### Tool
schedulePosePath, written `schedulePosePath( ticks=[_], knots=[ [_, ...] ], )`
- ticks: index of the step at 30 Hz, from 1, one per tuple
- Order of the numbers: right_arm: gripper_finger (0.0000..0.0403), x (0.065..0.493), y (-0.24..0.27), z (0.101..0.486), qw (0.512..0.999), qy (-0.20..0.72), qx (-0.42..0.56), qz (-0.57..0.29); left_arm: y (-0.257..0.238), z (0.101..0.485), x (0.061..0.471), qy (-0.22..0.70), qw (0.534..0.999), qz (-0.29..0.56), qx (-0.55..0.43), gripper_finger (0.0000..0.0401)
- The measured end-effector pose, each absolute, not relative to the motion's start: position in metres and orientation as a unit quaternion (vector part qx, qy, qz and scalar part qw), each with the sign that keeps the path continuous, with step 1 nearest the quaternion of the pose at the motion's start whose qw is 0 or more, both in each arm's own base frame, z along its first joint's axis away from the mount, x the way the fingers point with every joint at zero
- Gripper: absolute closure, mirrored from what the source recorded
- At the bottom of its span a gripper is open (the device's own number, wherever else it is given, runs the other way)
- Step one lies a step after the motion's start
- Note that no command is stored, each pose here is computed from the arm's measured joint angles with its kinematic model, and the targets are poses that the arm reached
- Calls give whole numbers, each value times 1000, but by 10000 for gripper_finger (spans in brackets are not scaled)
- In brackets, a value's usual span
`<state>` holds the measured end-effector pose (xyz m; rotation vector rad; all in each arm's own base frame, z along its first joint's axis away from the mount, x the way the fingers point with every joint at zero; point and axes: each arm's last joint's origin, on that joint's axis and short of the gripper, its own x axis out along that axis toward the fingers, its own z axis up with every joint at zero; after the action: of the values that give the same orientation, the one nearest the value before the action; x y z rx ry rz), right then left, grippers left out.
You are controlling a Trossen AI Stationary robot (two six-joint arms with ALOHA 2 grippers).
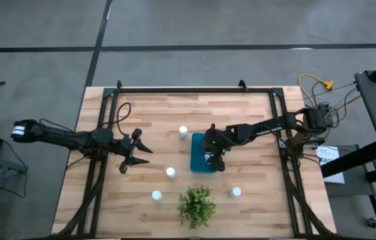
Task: Pick and place pill bottles into a basket
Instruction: Put the white pill bottle into the blue bin
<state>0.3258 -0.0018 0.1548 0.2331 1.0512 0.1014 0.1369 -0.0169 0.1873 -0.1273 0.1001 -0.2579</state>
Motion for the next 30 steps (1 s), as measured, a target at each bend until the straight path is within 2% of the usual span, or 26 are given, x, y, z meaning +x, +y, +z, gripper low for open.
schedulePosePath(
  ticks=[30],
  knots=[
    [240,322,4,156,843,534,60,-19,-17,188,137,49,988,-129,-63,213]
  ],
)
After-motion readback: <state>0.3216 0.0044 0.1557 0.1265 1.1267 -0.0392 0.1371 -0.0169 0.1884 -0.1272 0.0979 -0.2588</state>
